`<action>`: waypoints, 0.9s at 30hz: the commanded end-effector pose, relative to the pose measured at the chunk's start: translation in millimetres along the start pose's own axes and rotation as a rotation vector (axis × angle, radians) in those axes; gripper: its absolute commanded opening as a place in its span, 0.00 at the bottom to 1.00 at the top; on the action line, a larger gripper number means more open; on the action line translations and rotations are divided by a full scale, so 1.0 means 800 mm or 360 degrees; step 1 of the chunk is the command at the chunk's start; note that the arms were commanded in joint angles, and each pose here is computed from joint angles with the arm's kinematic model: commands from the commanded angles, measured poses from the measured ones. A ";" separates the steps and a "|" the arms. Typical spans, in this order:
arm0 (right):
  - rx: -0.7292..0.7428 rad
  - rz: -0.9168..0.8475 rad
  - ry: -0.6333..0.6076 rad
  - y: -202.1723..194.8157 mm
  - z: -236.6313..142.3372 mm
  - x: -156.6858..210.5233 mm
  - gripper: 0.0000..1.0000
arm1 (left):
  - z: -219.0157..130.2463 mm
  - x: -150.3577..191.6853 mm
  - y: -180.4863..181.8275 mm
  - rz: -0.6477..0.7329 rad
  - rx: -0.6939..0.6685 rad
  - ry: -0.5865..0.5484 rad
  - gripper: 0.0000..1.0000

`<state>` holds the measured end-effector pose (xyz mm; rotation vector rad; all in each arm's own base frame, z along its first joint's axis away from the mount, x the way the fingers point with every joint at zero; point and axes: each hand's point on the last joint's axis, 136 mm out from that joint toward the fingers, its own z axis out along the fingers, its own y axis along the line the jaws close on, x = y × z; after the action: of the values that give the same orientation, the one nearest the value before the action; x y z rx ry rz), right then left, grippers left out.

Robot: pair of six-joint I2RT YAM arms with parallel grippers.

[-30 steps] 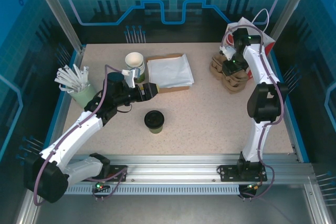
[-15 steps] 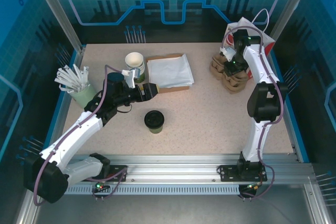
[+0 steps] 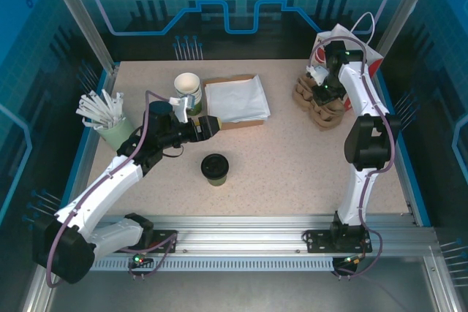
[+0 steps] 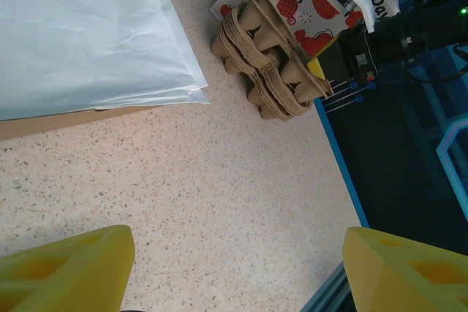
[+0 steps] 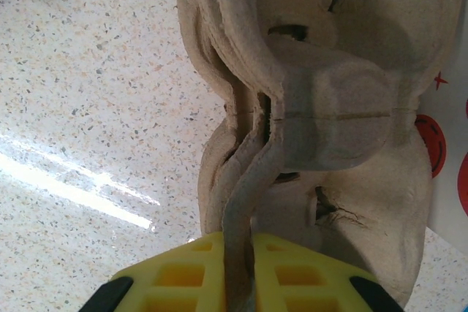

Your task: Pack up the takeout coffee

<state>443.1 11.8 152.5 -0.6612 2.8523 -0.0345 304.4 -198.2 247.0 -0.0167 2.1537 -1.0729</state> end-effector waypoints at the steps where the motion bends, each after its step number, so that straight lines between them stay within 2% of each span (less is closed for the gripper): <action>1: 0.0048 -0.0005 -0.0020 -0.005 -0.022 0.001 0.14 | -0.006 0.005 -0.008 0.0044 0.0031 0.0009 0.77; 19: 0.0288 -0.0101 -0.0120 -0.004 -0.075 -0.014 0.13 | -0.011 0.007 -0.007 0.0062 0.0020 0.0002 0.77; 27: 0.0512 -0.0136 -0.0031 -0.021 -0.071 -0.008 0.11 | -0.010 0.008 -0.006 0.0057 0.0021 0.0005 0.76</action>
<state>447.2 3.4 194.1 -0.6914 2.7528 -0.3699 300.1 -196.6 253.8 -0.0066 2.1343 -1.0749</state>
